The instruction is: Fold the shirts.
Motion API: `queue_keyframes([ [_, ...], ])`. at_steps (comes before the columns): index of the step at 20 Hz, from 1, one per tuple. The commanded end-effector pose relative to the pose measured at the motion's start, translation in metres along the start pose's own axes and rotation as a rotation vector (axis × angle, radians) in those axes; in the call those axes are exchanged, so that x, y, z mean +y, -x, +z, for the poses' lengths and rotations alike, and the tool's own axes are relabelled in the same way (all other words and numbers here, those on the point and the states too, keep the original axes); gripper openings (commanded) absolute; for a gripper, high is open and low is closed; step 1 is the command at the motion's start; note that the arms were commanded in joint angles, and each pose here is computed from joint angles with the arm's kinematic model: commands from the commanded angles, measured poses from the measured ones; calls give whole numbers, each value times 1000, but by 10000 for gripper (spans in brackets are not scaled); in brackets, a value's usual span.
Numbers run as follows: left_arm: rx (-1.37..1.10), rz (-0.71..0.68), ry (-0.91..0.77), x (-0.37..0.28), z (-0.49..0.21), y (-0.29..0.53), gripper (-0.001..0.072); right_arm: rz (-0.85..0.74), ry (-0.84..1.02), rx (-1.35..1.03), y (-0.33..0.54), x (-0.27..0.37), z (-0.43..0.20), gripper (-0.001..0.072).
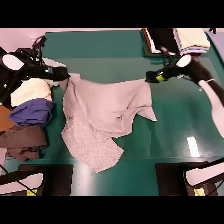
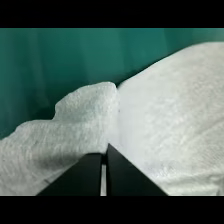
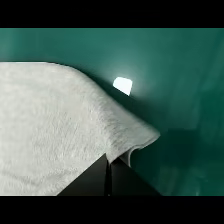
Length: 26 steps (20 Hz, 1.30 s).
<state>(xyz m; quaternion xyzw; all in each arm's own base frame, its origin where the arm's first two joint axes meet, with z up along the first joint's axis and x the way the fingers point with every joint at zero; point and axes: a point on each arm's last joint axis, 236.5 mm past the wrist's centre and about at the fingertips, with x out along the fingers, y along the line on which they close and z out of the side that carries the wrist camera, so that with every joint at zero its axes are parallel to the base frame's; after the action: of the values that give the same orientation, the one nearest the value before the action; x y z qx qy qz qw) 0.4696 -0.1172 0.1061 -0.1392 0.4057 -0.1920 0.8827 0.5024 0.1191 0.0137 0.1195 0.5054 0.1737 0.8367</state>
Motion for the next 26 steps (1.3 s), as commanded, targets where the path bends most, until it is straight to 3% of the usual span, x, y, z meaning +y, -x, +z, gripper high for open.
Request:
queue_keyframes([
  [1,-98,21,-5,8,39,-6,26,-87,-26,-84,59,-26,19,118],
  [2,-93,22,-2,8,41,-2,255,-79,-45,-83,73,-28,18,344],
  [3,-59,18,35,10,38,7,490,-70,-62,-78,85,-29,15,362],
  [9,282,176,120,47,-92,59,495,-72,-78,-69,134,-21,-35,362],
  [17,546,201,367,33,-306,94,496,-33,-5,-56,123,15,-65,362],
  [26,642,99,494,9,-366,79,496,-21,24,-72,119,27,-61,362],
])
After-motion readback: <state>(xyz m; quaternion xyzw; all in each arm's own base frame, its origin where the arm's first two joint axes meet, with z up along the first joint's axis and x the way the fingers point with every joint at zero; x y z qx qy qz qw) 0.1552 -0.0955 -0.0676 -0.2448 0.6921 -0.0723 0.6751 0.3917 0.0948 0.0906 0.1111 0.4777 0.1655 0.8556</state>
